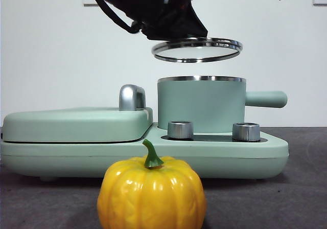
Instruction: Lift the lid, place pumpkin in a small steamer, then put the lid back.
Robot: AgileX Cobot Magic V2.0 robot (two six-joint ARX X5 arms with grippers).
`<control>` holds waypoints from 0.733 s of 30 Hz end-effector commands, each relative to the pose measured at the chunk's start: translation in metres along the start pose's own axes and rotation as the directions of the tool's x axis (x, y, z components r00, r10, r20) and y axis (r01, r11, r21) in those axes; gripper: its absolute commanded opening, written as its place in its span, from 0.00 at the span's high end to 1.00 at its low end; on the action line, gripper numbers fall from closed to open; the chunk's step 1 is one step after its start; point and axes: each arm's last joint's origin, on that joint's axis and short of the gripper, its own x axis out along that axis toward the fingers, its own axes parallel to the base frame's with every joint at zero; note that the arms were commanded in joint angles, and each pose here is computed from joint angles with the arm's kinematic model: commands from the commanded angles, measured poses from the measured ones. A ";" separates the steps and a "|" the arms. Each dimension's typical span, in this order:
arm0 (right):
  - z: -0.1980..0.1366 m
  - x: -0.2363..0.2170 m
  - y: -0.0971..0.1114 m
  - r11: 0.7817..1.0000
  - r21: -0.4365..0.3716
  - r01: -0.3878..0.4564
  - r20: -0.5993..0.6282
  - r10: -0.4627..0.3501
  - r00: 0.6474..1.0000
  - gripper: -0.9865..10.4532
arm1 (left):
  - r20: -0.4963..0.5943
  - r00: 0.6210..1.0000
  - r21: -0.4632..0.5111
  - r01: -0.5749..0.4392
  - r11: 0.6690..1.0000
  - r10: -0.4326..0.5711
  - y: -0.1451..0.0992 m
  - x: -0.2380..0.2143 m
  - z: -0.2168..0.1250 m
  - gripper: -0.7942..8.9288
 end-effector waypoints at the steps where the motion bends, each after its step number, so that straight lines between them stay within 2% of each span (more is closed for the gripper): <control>1: 0.007 -0.002 0.000 1.000 -0.014 0.001 0.021 -0.001 1.000 0.68 | 0.030 1.000 0.009 -0.009 1.000 0.009 0.000 -0.016 0.020 0.90; 8: 0.007 -0.002 0.000 1.000 -0.014 0.001 0.021 -0.001 1.000 0.68 | -0.110 0.993 -0.038 -0.053 0.998 0.048 0.008 -0.055 0.027 0.90; 13: 0.006 -0.002 0.000 1.000 -0.013 -0.002 0.020 0.002 1.000 0.68 | -0.197 0.970 -0.012 -0.149 0.989 0.144 0.013 -0.082 0.029 0.90; 22: 0.005 -0.002 0.001 1.000 -0.008 -0.010 0.006 0.010 1.000 0.68 | -0.233 0.949 -0.012 -0.219 0.976 0.210 0.019 -0.110 0.027 0.90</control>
